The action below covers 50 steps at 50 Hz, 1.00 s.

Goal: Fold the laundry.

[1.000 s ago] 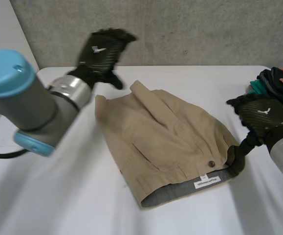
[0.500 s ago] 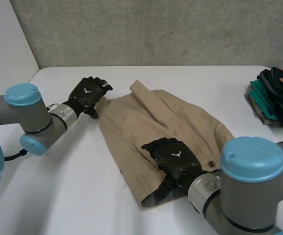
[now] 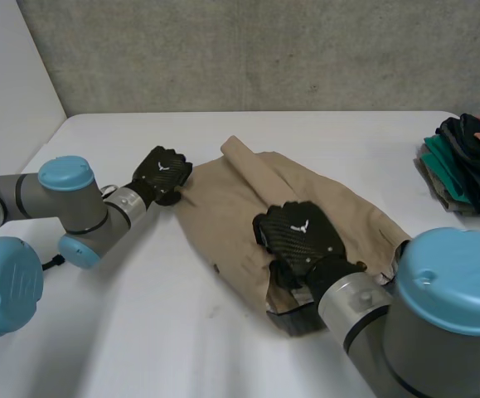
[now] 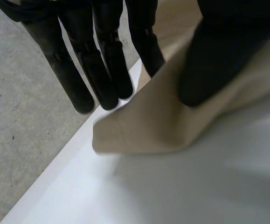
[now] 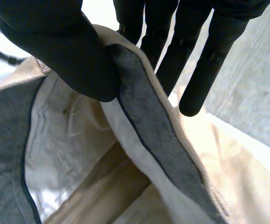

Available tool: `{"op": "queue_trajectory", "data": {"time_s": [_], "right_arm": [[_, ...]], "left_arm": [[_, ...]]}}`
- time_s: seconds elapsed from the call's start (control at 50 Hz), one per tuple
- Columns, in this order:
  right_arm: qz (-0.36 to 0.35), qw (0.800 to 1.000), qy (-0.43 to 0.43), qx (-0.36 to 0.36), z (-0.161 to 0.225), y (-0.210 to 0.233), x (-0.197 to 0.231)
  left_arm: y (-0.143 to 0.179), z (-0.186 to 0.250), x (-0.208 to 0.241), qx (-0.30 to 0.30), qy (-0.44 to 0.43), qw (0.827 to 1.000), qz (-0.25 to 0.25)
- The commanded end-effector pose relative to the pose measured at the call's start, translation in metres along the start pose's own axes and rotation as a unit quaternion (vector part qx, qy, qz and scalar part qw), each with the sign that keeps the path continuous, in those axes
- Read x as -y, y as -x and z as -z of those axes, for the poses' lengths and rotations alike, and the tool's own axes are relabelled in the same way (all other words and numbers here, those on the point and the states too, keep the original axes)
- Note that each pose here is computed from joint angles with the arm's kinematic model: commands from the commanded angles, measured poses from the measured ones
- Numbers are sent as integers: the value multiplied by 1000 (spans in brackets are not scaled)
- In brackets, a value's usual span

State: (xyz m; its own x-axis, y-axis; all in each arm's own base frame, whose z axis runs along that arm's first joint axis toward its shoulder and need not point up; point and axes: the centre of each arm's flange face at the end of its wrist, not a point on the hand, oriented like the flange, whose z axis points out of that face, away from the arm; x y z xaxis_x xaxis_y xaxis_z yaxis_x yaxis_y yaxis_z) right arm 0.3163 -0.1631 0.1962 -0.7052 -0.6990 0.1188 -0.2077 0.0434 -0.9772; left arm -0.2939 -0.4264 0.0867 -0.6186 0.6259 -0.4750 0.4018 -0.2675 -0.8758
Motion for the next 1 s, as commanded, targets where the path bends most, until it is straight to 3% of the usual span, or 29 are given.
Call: {"op": "queue_trajectory", "data": {"time_s": [0.02, 0.12, 0.24, 0.4, 0.48, 0.62, 0.74, 0.86, 0.94, 1.0], "right_arm": [[4, 999, -31, 5, 16, -2, 26], [0, 999, -17, -39, 8, -33, 30], [29, 994, -16, -102, -3, -82, 51], [51, 988, -68, -128, 5, -101, 119], [57, 984, -78, -151, 10, -119, 142], [80, 981, -82, -157, 13, -142, 163], [74, 983, -21, -169, -11, -174, 132], [86, 984, 20, -156, -46, -178, 99], [111, 977, -19, -183, -70, -181, 103], [124, 963, -82, -226, -81, -185, 122]], "left_arm": [[2, 0, 3, 37, 16, 999, -4], [25, 4, 39, 122, 11, 992, -18], [52, 31, 115, 158, -41, 986, -28], [69, 112, 247, 199, -147, 969, 15], [68, 158, 280, 205, -164, 965, 25], [46, 196, 277, 177, -105, 978, 47], [30, 191, 246, 149, -37, 986, 67], [20, 150, 202, 122, 12, 989, 80], [36, 107, 194, 152, -22, 986, 68], [57, 82, 220, 197, -95, 974, 50]]}}
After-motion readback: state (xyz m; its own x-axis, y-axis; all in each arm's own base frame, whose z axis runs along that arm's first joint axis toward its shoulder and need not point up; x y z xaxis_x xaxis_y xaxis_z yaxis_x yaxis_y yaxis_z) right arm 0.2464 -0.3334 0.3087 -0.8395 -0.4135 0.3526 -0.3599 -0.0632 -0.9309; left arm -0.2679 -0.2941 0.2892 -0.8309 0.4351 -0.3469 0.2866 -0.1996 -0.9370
